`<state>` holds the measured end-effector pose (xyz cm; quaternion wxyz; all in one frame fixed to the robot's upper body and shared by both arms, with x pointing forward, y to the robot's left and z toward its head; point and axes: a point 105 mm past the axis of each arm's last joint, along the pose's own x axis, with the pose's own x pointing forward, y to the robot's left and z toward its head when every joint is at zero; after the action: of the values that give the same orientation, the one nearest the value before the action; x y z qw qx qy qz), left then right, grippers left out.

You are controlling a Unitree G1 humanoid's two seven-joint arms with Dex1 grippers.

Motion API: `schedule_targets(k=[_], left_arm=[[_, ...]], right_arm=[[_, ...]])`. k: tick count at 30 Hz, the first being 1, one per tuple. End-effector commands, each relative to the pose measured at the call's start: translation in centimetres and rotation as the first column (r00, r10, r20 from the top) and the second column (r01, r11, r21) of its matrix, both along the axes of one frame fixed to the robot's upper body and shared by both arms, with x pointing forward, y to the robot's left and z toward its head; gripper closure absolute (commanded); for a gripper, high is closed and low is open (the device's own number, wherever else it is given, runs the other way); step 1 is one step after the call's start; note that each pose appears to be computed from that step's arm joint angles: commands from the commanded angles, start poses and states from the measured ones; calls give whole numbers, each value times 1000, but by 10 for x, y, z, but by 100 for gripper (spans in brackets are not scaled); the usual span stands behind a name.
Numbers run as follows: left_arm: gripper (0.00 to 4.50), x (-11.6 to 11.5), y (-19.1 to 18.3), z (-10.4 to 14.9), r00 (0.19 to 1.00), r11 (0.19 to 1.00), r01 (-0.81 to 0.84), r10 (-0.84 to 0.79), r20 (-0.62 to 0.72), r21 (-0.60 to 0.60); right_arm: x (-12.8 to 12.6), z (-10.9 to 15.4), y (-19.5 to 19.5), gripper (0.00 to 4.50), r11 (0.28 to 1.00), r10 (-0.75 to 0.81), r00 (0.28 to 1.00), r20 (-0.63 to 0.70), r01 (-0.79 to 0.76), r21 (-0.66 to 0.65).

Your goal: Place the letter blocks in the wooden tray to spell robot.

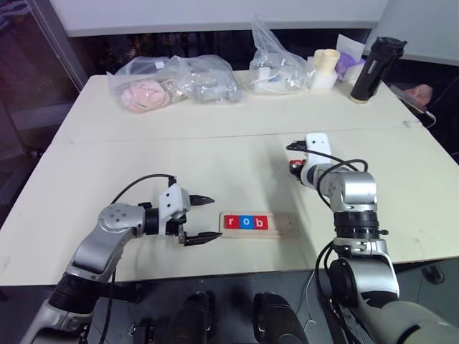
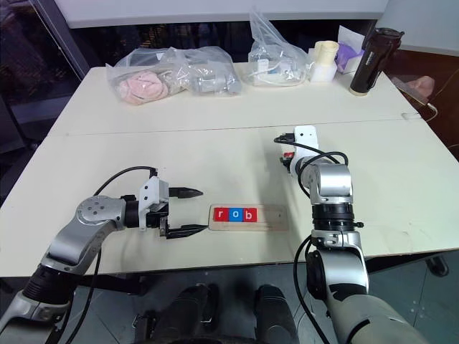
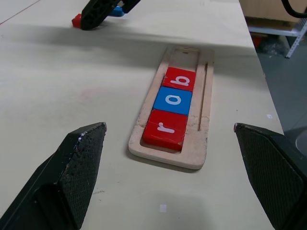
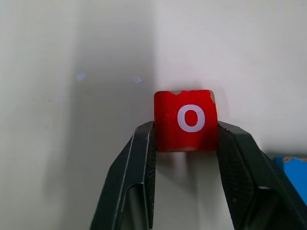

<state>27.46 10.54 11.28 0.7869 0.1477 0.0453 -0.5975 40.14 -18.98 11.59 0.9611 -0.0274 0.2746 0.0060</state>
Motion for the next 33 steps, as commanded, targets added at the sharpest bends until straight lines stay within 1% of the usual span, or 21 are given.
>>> schedule_targets(k=[1,4,5,7,9,14,17,24,26,27,29,30,31,33], left_arm=[[0,-4,-5,7,999,1000,27,-26,34,-13],[0,-5,-5,6,999,999,33,-33,30,-12],[0,-5,-5,5,999,999,34,-34,30,-11],[0,-6,-4,5,999,999,35,-35,27,-12],[0,-6,-3,4,999,999,40,-40,25,-11],[0,-9,-5,5,998,998,64,-64,25,-18],[0,-10,-6,6,997,997,79,-79,26,-17],[0,-12,-9,7,995,995,95,-94,20,-23],[0,-12,-9,8,995,995,94,-93,21,-21],[0,-12,-9,8,995,995,93,-93,21,-20],[0,-12,-9,8,996,996,90,-90,21,-21],[0,-12,-9,8,996,996,89,-88,21,-20],[0,-12,-8,8,996,996,87,-87,21,-20],[0,-12,-8,8,996,996,86,-85,20,-20]], right_arm=[[-10,26,-1,320,998,52,996,71,-49,-40],[-39,39,-6,320,992,101,993,66,-96,-85],[-47,41,-7,320,990,108,992,62,-102,-94],[-71,41,-8,320,990,117,993,32,-114,-89],[-90,38,-10,320,987,128,991,30,-125,-99],[-124,19,-15,320,988,123,992,19,-121,-100],[-136,4,-21,320,992,83,996,-18,-84,-94],[-137,-5,-20,320,998,31,999,-33,-33,-55],[-136,-4,-24,225,997,30,999,-38,-33,-68],[-136,-3,-26,191,997,32,999,-40,-35,-75],[-136,-1,-28,88,994,65,996,-57,-70,-89],[-136,1,-23,38,985,145,986,-77,-151,-78],[-135,9,-17,6,964,245,966,-87,-252,-85],[-136,21,-10,6,917,371,922,-108,-382,-113]])
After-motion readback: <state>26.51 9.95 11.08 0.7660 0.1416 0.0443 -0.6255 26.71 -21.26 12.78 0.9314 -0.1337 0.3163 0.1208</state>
